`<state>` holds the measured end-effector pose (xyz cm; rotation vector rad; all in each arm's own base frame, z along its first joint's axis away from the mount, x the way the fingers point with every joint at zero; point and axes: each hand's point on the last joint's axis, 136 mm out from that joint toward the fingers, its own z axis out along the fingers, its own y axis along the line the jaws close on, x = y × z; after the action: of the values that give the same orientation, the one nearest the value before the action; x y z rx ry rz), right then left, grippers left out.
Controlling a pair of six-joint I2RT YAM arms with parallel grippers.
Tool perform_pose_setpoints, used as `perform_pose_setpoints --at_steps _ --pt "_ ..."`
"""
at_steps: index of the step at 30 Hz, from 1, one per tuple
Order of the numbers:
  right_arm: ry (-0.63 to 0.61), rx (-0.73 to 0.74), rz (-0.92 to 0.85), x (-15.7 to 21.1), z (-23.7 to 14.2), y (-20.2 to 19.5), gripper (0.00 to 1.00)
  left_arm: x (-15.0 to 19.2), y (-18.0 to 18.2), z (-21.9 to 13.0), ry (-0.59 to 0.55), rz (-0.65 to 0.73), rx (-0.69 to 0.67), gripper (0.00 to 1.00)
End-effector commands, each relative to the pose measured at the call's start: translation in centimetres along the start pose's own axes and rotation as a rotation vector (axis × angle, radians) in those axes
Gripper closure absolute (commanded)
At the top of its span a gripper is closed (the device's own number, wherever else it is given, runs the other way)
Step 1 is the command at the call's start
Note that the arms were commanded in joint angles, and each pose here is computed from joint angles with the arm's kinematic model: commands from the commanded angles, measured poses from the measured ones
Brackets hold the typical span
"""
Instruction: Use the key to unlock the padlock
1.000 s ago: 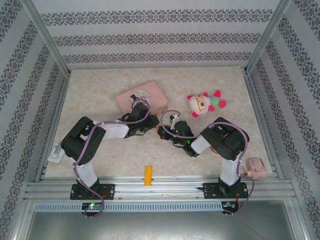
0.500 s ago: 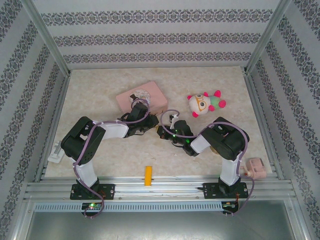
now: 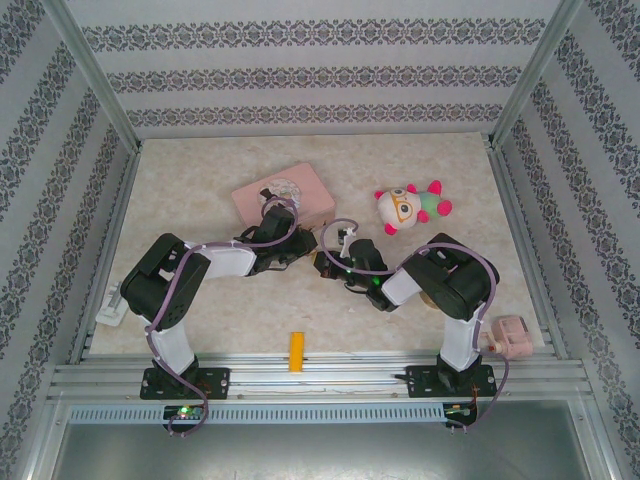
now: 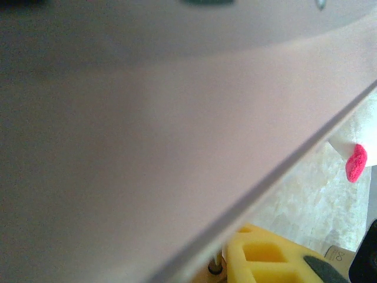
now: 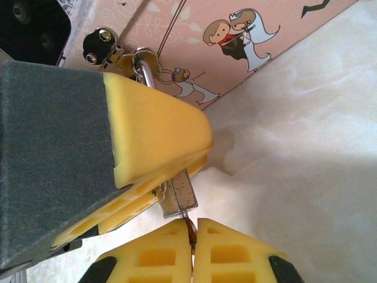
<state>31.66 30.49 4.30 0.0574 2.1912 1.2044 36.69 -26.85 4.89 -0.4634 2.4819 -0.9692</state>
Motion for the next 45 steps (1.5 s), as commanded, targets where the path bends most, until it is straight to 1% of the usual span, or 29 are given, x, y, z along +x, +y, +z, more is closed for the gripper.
perform_pose_setpoints --at_steps 1,12,19,26,31,39,42,45 --pt "-0.105 -0.002 -0.029 -3.3 0.8 0.4 1.0 2.8 -2.7 -1.3 0.133 -0.028 0.12 0.83" --pt "-0.154 -0.042 -0.027 -4.6 1.2 1.1 1.0 2.9 -2.9 -1.1 0.143 -0.03 0.137 0.83" --pt "-0.197 -0.13 -0.042 -5.3 0.7 2.8 1.0 3.1 -3.1 -1.1 0.151 -0.032 0.147 0.84" --pt "-0.208 -0.214 -0.077 -5.2 0.0 4.1 1.0 3.1 -3.1 -1.0 0.157 -0.033 0.154 0.84" --pt "-0.23 -0.182 -0.069 -5.6 -0.2 3.6 1.0 3.2 -3.4 -1.1 0.159 -0.034 0.166 0.84" --pt "-0.229 -0.183 -0.036 -6.4 1.2 3.7 1.0 3.9 -3.9 -0.8 0.191 -0.025 0.18 0.85" --pt "-0.217 -0.122 -0.006 -6.3 1.7 2.5 1.0 4.2 -4.0 -0.8 0.199 -0.024 0.183 0.85" --pt "-0.225 -0.085 0.004 -6.1 1.2 1.7 1.0 4.2 -3.9 -0.9 0.196 -0.026 0.179 0.85"
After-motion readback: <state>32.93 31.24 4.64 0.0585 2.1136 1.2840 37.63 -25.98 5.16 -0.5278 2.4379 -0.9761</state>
